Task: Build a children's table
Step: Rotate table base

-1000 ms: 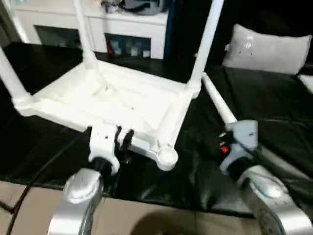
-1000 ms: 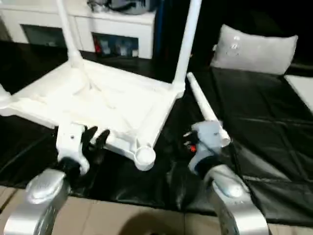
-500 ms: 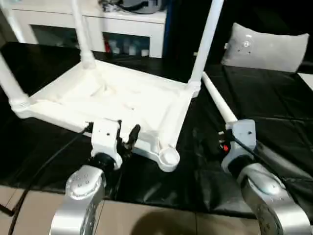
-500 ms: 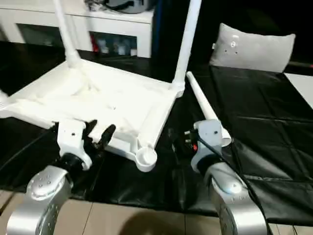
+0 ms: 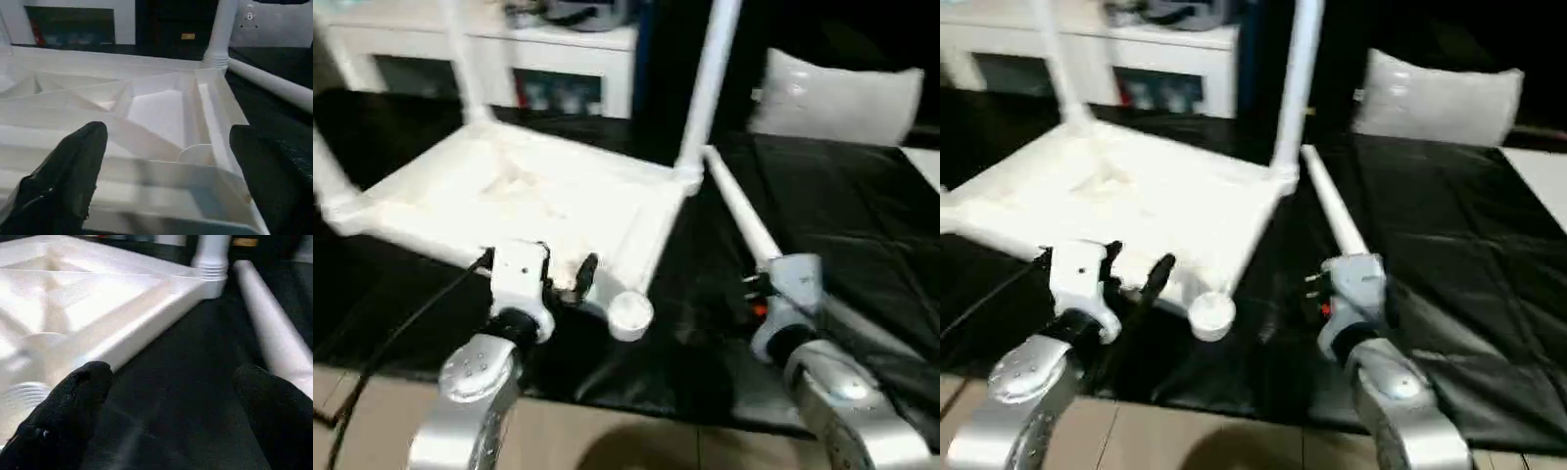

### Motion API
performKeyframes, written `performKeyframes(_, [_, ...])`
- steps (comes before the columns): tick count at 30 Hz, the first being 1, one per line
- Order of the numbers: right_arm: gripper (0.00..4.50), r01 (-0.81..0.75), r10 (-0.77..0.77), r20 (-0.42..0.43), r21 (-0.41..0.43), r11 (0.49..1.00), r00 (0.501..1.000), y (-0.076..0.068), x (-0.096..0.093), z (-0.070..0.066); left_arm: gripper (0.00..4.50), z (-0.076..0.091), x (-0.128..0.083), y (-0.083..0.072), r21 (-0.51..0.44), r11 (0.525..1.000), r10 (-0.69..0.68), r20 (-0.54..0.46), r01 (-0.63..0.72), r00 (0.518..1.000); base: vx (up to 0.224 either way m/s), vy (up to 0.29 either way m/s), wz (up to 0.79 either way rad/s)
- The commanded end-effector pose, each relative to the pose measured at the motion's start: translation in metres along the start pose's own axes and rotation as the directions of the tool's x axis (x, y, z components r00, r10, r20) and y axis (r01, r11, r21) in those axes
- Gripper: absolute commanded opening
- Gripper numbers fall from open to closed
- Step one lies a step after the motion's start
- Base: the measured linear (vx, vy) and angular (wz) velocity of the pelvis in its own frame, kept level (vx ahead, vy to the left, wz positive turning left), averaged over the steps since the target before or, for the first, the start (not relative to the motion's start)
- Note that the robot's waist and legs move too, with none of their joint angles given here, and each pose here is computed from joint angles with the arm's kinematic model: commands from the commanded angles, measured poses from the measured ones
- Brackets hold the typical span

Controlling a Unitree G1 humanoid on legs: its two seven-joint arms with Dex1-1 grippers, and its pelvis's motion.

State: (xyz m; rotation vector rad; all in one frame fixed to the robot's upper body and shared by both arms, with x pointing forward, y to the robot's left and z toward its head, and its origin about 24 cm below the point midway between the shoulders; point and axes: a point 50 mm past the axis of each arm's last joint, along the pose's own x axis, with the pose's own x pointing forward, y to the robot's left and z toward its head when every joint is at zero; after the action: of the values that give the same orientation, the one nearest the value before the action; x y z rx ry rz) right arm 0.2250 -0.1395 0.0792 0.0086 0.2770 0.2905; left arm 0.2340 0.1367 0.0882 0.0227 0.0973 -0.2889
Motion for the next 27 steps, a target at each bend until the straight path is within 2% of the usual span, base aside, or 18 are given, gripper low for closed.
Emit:
performKeyframes(1, [4.5, -0.011, 0.011, 0.018, -0.001, 1.0, 1.0, -0.001, 0.002, 0.003, 4.47, 0.004, -0.001, -0.002, 0.011, 1.0, -0.011, 0.022, 0.011, 1.0, 0.006, 0.051, 0.04])
performKeyframes(6, [4.5, -0.013, 0.012, 0.032, 0.013, 1.0, 0.999, -0.004, 0.003, 0.006, 4.47, 0.002, -0.002, -0.004, 0.021, 0.999, -0.027, 0.013, 0.027, 1.0, 0.004, 0.053, -0.41])
performKeyframes(12, [4.5, -0.025, 0.025, 0.025, 0.003, 1.0, 0.999, -0.004, 0.003, 0.005, 4.47, 0.001, -0.003, -0.006, 0.034, 0.999, -0.04, 0.01, 0.04, 0.999, 0.092, -0.092, -0.61])
performKeyframes(14, [4.5, -0.049, 0.049, 0.0, -0.019, 0.999, 0.999, -0.003, 0.005, 0.004, 4.47, 0.001, -0.003, -0.007, 0.033, 0.999, -0.039, 0.01, 0.039, 0.999, 0.143, -0.06, -0.09])
performKeyframes(21, [4.5, -0.07, 0.07, 0.01, -0.042, 0.997, 0.997, -0.004, 0.011, 0.009, 4.47, 0.002, -0.004, -0.01, 0.048, 0.998, -0.049, 0.006, 0.049, 0.999, 0.215, 0.028, -0.04])
performKeyframes(23, [4.5, -0.033, 0.03, -0.034, -0.085, 0.996, 0.999, -0.012, 0.022, 0.012, 4.47, 0.003, -0.003, -0.01, 0.078, 0.995, -0.063, -0.002, 0.063, 0.998, 0.179, -0.012, 0.03])
performKeyframes(27, [4.5, -0.022, 0.012, -0.087, -0.109, 0.994, 0.996, -0.019, 0.037, 0.018, 4.47, 0.008, -0.005, -0.013, 0.075, 0.987, -0.143, 0.007, 0.142, 0.99, 0.093, -0.065, 0.01])
